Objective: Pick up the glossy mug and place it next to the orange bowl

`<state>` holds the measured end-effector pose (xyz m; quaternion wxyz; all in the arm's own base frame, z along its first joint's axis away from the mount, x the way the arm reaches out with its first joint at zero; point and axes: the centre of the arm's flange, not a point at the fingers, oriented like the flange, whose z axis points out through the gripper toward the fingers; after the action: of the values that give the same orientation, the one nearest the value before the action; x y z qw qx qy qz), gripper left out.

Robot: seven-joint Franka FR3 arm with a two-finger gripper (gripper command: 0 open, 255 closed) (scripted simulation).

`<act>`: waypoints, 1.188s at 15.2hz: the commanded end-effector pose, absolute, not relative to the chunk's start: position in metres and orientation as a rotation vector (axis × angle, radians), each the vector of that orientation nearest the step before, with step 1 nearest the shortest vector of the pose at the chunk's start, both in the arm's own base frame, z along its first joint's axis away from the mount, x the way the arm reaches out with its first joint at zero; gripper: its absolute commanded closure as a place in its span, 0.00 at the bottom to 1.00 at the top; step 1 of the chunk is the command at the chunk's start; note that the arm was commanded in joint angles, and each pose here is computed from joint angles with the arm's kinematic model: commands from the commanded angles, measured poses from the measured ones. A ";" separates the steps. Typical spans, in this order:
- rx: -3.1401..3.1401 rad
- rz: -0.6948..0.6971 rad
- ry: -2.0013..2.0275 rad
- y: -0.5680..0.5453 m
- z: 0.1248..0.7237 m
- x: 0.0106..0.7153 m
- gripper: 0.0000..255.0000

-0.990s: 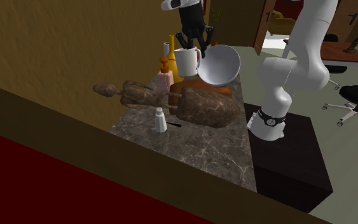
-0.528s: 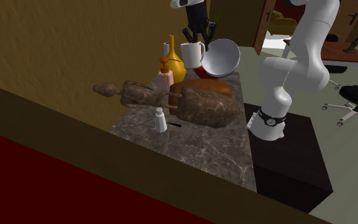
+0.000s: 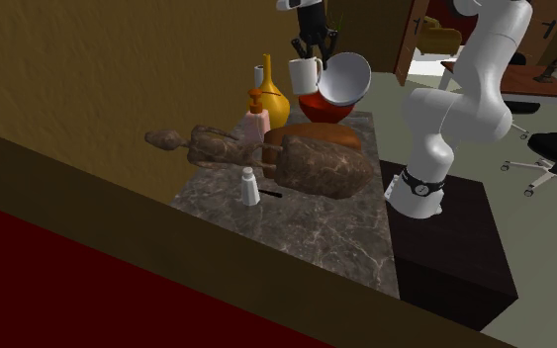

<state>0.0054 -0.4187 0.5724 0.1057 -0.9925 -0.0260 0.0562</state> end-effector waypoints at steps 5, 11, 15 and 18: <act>-2.924 0.166 -0.078 -0.429 0.564 -0.057 1.00; -2.924 0.166 -0.078 -0.429 0.532 -0.057 1.00; -2.924 0.166 -0.078 -0.429 0.511 -0.057 1.00; -2.924 0.166 -0.078 -0.429 0.495 -0.057 1.00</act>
<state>-0.0578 -0.4293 0.4995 0.1059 -0.9924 -0.0266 0.0564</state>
